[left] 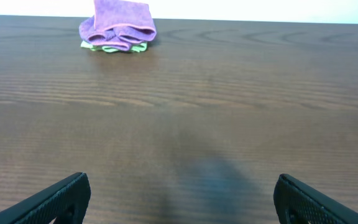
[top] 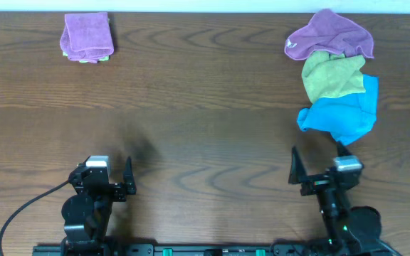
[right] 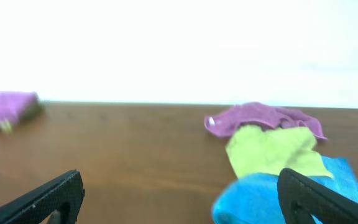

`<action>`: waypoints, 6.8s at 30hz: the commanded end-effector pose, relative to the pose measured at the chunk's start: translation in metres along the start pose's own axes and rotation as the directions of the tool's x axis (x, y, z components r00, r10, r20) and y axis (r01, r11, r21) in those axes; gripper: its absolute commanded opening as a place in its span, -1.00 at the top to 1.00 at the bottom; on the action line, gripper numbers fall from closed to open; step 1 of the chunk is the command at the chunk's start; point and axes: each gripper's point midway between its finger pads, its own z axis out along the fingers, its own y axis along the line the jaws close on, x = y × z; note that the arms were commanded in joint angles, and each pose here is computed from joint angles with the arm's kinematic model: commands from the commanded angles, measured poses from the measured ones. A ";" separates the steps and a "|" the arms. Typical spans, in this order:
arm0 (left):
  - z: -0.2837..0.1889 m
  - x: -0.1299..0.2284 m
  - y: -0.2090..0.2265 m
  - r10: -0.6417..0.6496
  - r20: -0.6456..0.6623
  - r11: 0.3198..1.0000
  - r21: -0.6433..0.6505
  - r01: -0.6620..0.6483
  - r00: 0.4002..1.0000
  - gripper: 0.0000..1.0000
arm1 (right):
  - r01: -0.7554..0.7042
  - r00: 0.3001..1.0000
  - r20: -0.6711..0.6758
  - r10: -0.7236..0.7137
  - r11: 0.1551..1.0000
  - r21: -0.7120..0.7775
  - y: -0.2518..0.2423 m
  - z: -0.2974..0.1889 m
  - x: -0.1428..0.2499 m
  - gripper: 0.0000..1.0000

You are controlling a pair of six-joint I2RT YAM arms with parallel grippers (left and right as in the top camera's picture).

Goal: Fold the cloth

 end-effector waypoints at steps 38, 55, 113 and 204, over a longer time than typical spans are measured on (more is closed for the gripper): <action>0.003 0.009 -0.001 -0.003 -0.018 1.000 0.004 0.003 1.000 -0.91 | -0.365 0.695 -0.435 0.573 0.802 0.473 -0.062 0.102 0.059 -0.98; 0.003 0.009 -0.001 -0.003 -0.018 1.000 0.004 0.003 1.000 -0.91 | -0.292 0.568 -0.527 0.632 0.753 0.589 -0.067 0.077 0.105 -0.86; 0.003 0.009 -0.001 -0.003 -0.018 1.000 0.004 0.003 1.000 -0.91 | -0.698 0.675 -0.612 0.412 0.625 -0.349 0.067 0.197 -0.074 0.96; 0.003 0.009 -0.001 -0.003 -0.018 1.000 0.004 0.003 1.000 -0.91 | -0.371 -0.039 -0.990 -0.138 0.922 -0.114 0.143 0.068 0.219 0.02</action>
